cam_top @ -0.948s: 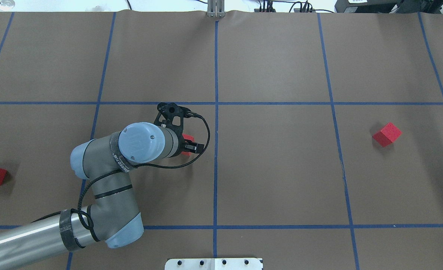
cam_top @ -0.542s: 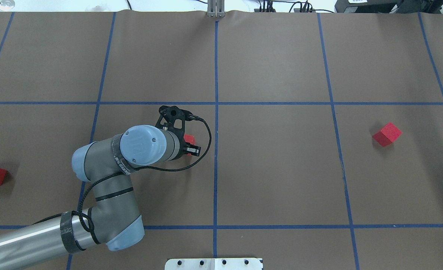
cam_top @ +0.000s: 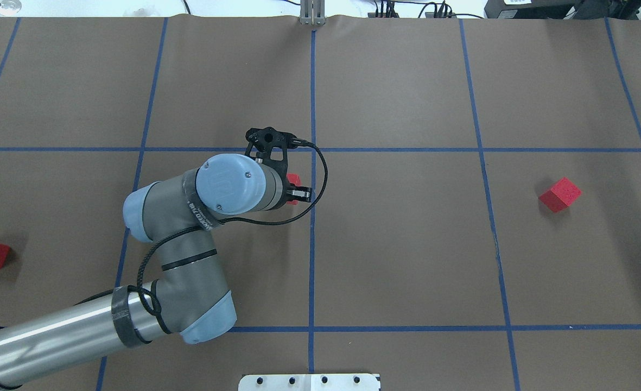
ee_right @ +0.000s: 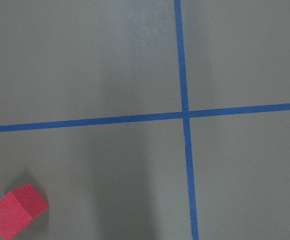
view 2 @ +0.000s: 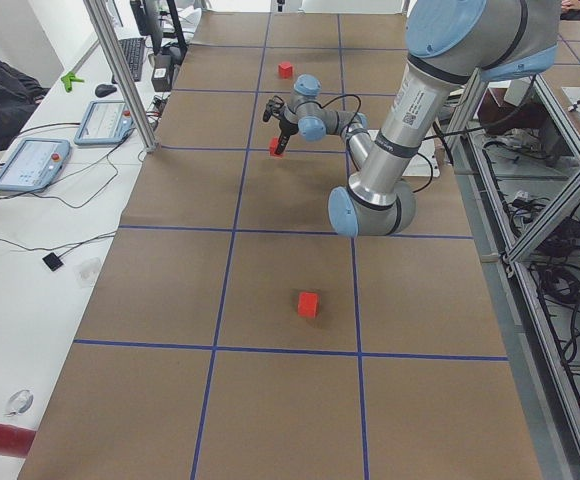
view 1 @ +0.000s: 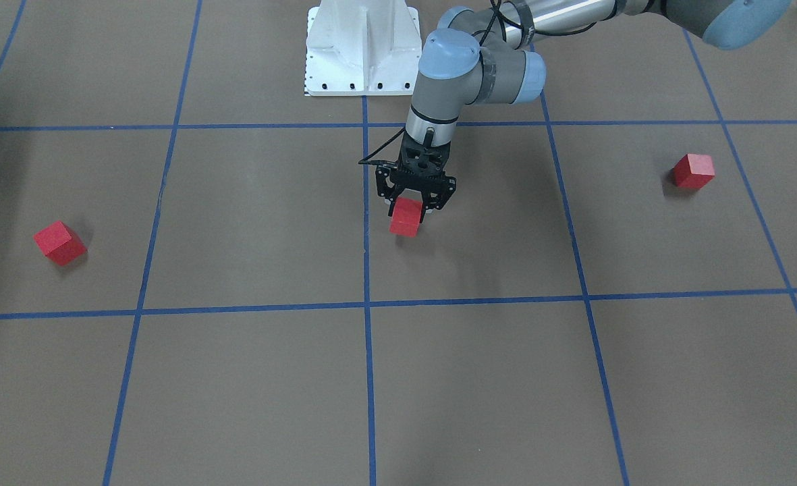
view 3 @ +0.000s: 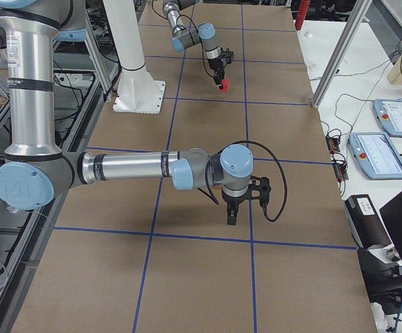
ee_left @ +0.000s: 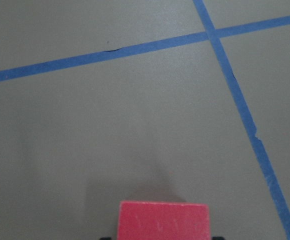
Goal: Form red blocks into L shape at center
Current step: 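Close the left gripper on the red cube and lift it, then set the cube at center, open the left gripper while the right arm reaches out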
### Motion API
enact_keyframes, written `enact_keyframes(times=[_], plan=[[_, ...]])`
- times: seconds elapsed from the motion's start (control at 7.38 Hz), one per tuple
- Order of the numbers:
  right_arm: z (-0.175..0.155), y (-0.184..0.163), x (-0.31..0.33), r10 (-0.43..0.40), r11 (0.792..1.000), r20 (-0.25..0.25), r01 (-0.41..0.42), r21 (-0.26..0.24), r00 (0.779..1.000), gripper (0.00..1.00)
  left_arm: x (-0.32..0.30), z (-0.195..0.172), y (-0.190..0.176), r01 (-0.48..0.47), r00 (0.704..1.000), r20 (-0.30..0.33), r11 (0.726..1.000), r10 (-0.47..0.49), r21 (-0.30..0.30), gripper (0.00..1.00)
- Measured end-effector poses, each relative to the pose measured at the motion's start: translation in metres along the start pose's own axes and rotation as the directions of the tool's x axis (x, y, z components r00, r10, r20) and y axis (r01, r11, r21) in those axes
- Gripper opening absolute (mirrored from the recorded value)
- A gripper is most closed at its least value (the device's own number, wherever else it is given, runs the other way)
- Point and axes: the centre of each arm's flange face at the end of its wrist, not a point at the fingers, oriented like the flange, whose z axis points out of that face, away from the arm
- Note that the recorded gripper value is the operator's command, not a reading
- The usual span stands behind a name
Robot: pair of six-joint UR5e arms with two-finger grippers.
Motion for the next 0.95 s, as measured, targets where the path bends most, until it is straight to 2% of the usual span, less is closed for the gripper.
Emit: enact_keyframes(times=[0.41, 0.95], plan=[[-0.001, -0.001, -0.001, -0.001, 1.000, 0.000, 0.001, 0.001, 1.000, 0.99, 0.036, 0.023, -0.037, 0.042, 0.998, 0.056, 0.999, -0.042, -0.002, 0.00], [-0.001, 0.000, -0.001, 0.000, 1.000, 0.000, 0.000, 0.002, 1.000, 0.99, 0.035, 0.037, -0.041, 0.055, 0.995, 0.083, 0.998, -0.054, -0.009, 0.00]])
